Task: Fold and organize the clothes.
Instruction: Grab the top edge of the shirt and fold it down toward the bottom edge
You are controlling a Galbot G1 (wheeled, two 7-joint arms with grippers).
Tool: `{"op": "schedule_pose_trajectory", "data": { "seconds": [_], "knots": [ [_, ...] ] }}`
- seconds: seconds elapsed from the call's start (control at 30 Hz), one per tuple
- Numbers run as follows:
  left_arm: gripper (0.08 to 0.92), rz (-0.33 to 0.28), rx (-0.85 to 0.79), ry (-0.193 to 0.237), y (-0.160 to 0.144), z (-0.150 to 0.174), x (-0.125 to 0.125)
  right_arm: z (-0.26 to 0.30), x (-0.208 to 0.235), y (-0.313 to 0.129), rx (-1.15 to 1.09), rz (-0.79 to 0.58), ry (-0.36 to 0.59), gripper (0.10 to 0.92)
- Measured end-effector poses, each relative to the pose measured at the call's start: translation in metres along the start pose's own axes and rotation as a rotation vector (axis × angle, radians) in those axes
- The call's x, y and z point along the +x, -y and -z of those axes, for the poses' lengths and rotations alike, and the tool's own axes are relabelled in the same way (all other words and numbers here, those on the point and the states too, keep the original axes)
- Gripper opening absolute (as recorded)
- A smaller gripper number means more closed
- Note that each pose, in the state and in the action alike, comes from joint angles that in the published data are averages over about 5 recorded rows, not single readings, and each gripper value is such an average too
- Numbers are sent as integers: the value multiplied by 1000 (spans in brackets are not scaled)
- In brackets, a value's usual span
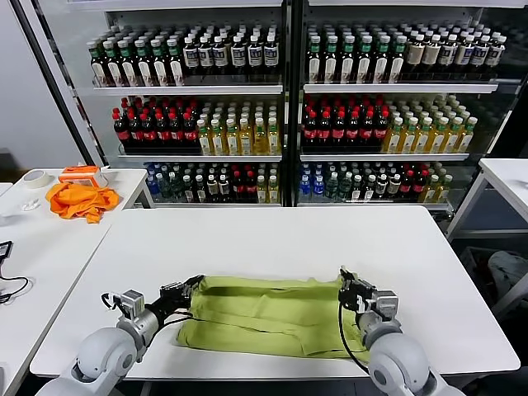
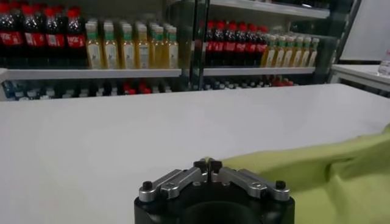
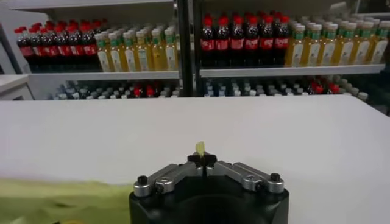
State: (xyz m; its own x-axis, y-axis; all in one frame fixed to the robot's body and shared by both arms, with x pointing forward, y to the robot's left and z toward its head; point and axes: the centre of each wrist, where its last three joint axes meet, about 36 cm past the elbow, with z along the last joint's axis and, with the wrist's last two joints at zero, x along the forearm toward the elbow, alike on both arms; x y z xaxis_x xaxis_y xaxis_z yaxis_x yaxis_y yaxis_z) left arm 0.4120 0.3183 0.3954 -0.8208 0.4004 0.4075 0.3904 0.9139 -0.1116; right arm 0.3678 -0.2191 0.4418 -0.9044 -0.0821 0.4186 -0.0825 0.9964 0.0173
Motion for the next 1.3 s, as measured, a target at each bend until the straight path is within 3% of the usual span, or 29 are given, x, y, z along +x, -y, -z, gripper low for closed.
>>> {"op": "schedule_pose_trajectory", "data": {
  "seconds": [0.83, 0.93, 1.13, 1.3],
  "knots": [
    [84, -7, -1, -37, 15, -13, 14, -29, 26, -5, 24, -6, -66, 121],
    [105, 6, -12, -53, 17, -13, 16, -32, 29, -5, 27, -4, -70, 188],
    [260, 43, -28, -83, 21, -11, 22, -34, 36, -4, 36, -8, -61, 344],
    [407, 65, -10, -65, 31, -5, 24, -36, 41, 1, 43, -16, -60, 491]
  ]
}}
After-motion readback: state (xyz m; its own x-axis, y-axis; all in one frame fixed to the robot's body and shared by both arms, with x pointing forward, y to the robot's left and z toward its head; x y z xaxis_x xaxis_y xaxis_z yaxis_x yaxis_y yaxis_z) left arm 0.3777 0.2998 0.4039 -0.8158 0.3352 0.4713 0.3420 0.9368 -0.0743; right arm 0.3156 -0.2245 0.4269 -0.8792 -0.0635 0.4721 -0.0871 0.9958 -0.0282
